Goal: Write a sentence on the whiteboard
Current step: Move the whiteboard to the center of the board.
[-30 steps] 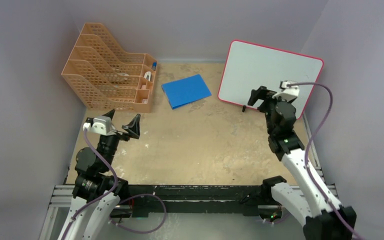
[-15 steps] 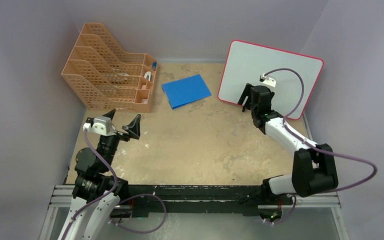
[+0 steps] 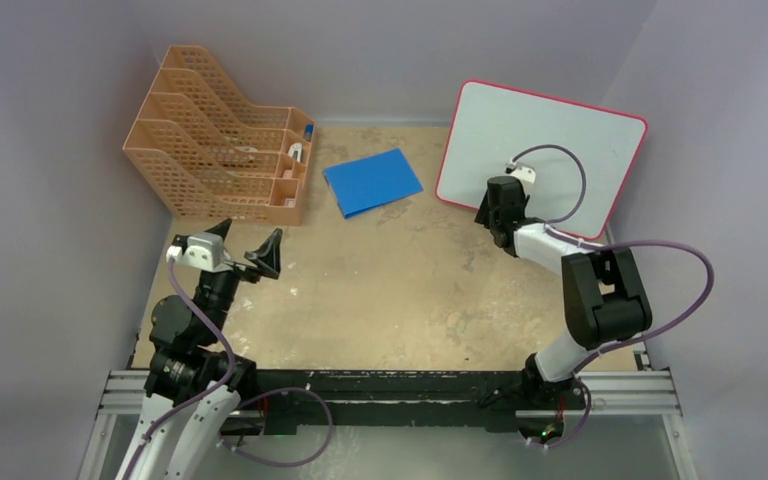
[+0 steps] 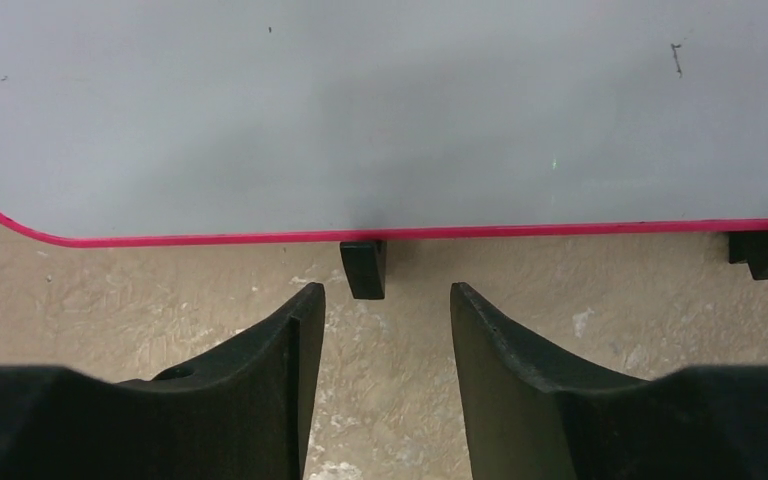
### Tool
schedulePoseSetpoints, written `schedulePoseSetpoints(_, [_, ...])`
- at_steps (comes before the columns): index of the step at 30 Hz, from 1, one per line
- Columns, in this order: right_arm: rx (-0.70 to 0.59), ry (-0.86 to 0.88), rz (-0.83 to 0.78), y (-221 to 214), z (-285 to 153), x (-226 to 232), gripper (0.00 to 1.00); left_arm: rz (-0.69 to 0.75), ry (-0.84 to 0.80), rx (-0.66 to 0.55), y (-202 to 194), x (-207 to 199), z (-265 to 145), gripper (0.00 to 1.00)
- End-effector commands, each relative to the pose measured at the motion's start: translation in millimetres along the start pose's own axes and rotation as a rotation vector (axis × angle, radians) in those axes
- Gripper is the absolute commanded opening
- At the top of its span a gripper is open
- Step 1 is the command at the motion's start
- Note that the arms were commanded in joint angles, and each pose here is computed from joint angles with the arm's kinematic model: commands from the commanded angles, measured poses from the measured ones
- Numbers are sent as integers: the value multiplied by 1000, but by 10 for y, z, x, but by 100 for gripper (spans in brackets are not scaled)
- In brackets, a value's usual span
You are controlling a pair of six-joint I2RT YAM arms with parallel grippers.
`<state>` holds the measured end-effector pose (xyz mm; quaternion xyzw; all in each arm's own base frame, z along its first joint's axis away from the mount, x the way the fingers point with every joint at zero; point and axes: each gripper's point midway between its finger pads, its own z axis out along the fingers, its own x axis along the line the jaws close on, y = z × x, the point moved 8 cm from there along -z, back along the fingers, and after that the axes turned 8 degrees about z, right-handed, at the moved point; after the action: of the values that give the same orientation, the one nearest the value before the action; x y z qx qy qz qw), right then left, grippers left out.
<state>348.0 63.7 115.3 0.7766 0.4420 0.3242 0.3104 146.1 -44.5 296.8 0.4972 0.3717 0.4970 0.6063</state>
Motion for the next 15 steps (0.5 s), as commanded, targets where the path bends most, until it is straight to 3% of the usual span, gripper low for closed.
schedulePoseSetpoints(1, [-85,17,47,216,67,142,49,-12,-8,-62,119,-4,11,99])
schedulePoseSetpoints(15, [-55,-18,19,97,271,218,41,-9,-14,-67,124,-10,31,99])
